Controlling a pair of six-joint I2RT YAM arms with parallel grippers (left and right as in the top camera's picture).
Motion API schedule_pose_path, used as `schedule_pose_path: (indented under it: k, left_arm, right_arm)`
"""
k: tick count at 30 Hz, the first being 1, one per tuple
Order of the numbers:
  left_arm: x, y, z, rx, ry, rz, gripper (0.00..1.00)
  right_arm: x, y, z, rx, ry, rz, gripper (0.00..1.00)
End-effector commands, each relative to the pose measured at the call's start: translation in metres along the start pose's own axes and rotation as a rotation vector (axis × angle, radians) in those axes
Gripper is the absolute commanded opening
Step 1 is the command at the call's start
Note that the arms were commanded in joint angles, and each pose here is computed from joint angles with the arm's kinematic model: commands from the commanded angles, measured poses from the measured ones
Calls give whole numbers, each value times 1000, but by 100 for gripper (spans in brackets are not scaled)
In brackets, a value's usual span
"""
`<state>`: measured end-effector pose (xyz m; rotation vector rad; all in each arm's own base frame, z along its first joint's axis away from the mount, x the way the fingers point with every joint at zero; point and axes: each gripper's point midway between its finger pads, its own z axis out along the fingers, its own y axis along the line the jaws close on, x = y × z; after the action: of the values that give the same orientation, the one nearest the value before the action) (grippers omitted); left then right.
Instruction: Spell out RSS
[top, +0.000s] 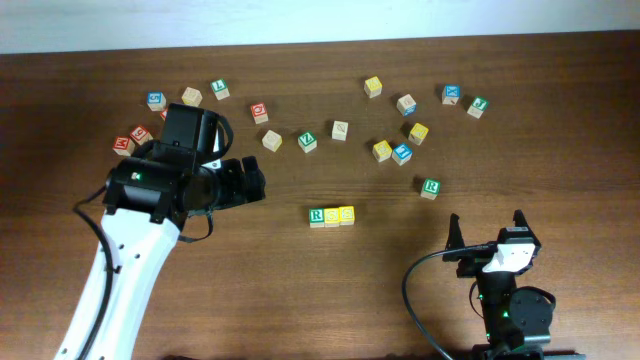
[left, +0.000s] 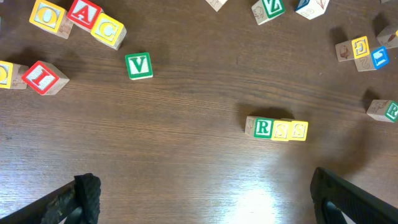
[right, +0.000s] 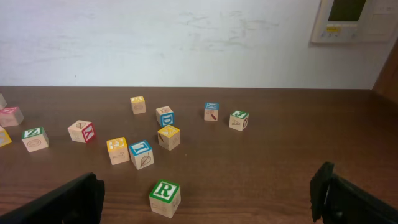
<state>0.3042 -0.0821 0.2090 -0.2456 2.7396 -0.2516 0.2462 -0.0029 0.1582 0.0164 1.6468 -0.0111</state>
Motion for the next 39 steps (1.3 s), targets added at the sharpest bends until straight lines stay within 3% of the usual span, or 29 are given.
schedule_pose_path:
  k: [1, 27, 34, 39]
  left_arm:
    - [-5, 2, -5, -5, -23, 4, 99]
    - [8, 17, -5, -63, 30, -8, 99]
    - [18, 21, 0, -64, 38, 112, 99]
    - [18, 16, 4, -4, -36, 190, 99]
  right_arm:
    - [3, 2, 0, -12, 4, 11, 98]
    - [3, 2, 0, -12, 4, 11, 98]
    - [3, 2, 0, -12, 4, 11, 98]
    - [3, 2, 0, -12, 4, 11, 98]
